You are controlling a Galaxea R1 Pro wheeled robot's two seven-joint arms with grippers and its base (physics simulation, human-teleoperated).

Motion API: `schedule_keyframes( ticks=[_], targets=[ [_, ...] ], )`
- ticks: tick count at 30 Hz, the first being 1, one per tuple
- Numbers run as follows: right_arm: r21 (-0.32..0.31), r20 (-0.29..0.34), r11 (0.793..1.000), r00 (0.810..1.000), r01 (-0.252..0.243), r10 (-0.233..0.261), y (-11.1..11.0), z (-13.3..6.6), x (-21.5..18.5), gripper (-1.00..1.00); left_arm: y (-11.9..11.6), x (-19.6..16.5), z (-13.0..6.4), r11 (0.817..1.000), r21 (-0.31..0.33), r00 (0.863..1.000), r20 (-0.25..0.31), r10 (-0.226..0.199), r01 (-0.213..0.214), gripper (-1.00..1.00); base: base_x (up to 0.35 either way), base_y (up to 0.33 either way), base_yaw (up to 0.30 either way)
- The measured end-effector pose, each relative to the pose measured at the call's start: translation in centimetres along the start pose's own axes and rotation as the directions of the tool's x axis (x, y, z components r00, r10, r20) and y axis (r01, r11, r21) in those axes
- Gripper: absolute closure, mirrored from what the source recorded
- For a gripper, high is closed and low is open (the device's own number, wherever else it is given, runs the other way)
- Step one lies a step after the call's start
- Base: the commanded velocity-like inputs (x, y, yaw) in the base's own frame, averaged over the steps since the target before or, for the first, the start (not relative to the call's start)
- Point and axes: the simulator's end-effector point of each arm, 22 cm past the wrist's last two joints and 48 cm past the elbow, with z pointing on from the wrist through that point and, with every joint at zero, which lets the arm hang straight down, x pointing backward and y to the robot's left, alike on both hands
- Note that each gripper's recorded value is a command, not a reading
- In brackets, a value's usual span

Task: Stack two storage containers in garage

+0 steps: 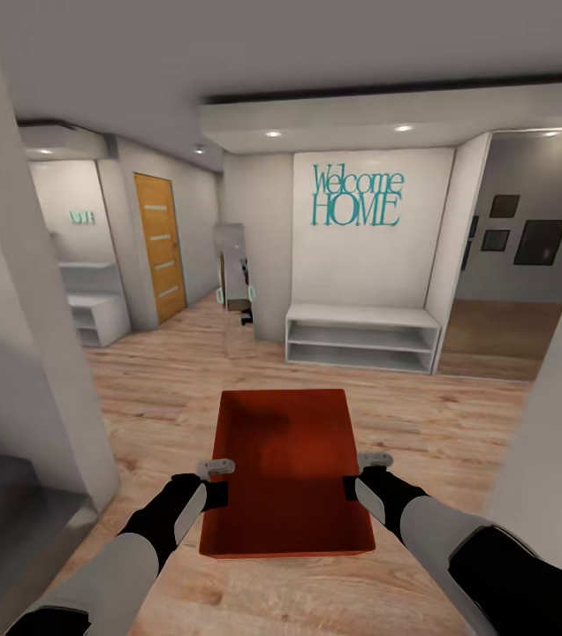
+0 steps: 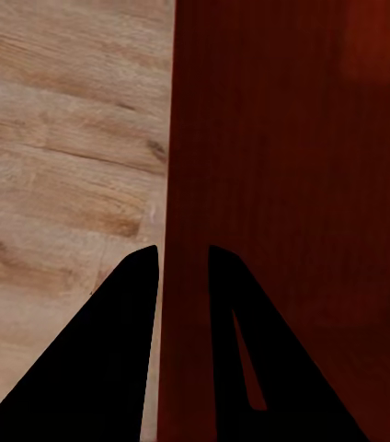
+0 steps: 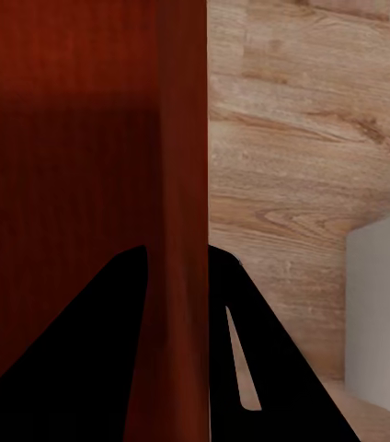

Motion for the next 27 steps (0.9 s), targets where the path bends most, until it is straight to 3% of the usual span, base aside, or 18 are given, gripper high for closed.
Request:
schedule_keyframes(
  ticks=[27],
  targets=[
    [0.000, 0.000, 1.000, 1.000, 0.000, 0.000, 0.00, 0.00, 0.01, 1.00, 0.01, 0.01, 0.00, 1.000, 0.000, 1.000, 0.000, 0.000, 0.000, 1.00, 0.322, 0.000, 0.000]
  ],
)
